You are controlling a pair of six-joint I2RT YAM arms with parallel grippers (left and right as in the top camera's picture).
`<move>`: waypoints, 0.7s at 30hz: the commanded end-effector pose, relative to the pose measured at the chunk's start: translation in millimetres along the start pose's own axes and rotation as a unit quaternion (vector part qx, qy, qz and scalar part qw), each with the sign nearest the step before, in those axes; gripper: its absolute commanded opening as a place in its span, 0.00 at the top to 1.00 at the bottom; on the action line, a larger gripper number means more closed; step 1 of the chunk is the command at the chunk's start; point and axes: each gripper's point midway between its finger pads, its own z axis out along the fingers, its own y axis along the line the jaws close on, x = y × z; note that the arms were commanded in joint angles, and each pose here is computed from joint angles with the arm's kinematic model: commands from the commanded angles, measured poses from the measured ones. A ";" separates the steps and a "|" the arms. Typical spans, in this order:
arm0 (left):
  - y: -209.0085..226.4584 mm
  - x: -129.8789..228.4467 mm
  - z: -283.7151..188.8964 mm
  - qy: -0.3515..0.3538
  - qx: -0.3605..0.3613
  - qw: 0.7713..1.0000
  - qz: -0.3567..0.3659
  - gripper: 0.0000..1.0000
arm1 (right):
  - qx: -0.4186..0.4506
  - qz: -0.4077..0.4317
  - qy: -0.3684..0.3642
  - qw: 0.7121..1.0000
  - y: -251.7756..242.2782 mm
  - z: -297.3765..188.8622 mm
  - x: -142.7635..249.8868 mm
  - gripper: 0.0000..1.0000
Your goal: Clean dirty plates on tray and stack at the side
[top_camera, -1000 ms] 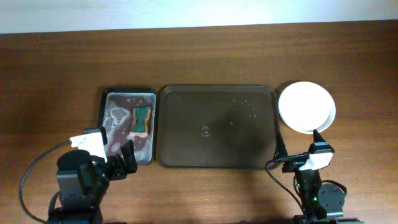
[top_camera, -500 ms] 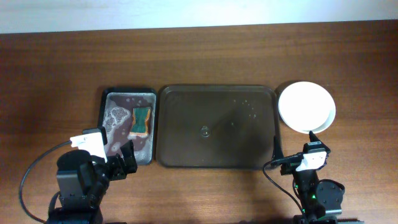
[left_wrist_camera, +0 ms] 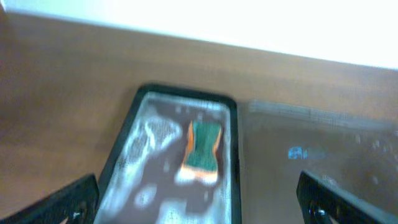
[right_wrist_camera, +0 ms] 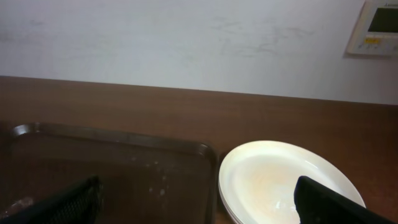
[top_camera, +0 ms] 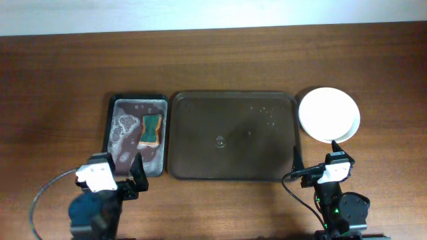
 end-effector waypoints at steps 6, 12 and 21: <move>-11.4 3.7 24.0 -0.204 0.054 0.975 0.068 0.00 | -0.004 -0.003 0.001 1.000 1.1 -0.1 1.8 0.01; -2.1 33.8 35.6 -0.139 0.026 0.984 0.107 0.01 | -0.004 -0.003 0.001 1.000 1.1 -0.1 1.8 0.01; -2.0 33.9 35.6 -0.139 0.026 0.984 0.107 0.00 | -0.004 -0.003 0.001 1.000 1.1 -0.1 1.8 0.01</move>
